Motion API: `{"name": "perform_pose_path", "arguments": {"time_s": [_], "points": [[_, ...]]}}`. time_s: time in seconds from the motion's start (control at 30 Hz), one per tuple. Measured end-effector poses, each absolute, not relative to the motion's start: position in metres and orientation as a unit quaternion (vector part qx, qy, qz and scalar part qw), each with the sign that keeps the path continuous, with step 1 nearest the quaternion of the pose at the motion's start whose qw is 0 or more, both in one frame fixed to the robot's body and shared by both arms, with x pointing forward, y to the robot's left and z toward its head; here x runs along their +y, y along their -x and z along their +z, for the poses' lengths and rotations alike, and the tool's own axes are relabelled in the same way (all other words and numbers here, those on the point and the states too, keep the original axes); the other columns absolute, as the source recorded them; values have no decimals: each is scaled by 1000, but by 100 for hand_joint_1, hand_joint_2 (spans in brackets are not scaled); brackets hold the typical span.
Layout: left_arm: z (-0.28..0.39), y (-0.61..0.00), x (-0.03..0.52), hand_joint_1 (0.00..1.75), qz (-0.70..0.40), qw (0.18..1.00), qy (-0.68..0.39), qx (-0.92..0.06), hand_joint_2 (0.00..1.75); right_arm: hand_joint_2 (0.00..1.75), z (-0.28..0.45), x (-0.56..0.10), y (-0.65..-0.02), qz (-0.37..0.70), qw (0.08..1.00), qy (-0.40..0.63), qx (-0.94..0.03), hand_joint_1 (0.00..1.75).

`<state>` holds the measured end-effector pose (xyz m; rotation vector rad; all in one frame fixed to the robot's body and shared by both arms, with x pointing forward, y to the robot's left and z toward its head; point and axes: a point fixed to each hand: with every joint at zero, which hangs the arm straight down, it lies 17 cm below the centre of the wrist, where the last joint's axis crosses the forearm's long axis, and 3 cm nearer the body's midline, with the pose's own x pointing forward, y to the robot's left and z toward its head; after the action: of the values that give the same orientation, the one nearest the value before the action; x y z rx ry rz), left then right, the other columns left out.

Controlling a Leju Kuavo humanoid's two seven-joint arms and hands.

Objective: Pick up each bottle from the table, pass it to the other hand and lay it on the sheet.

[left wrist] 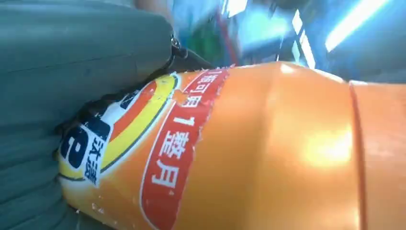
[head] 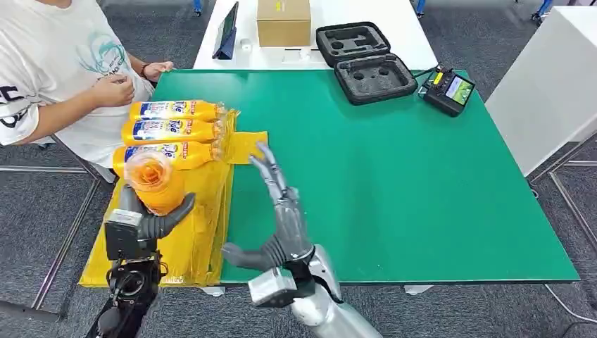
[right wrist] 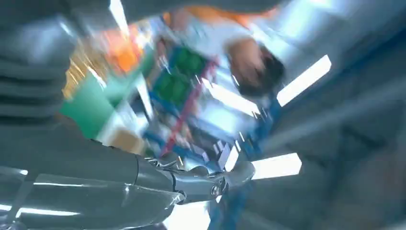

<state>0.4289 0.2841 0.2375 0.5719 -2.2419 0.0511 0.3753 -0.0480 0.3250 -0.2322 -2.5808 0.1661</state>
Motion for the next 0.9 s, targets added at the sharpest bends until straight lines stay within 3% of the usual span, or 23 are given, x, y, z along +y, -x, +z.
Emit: {"name": "perform_pose_path", "arguments": {"time_s": [0.03,0.17,0.4,0.6,0.83,0.9], "points": [[238,-432,286,175,-18,389,-276,-879,175,175,333,-52,-370,53,258,90,-960,0],[214,-465,284,175,-171,400,-364,-823,175,175,348,-59,-364,30,247,84,-965,0],[133,-504,292,175,-353,468,-411,-698,175,175,342,-52,-364,42,256,58,-964,0],[79,-516,289,175,-428,513,-388,-635,175,175,337,-39,-365,66,256,40,-964,0],[66,-529,288,175,-456,528,-379,-608,175,175,332,-30,-366,80,263,26,-961,0],[61,-530,288,162,-457,536,-375,-603,175,175,330,-28,-366,84,265,22,-960,0]]}}
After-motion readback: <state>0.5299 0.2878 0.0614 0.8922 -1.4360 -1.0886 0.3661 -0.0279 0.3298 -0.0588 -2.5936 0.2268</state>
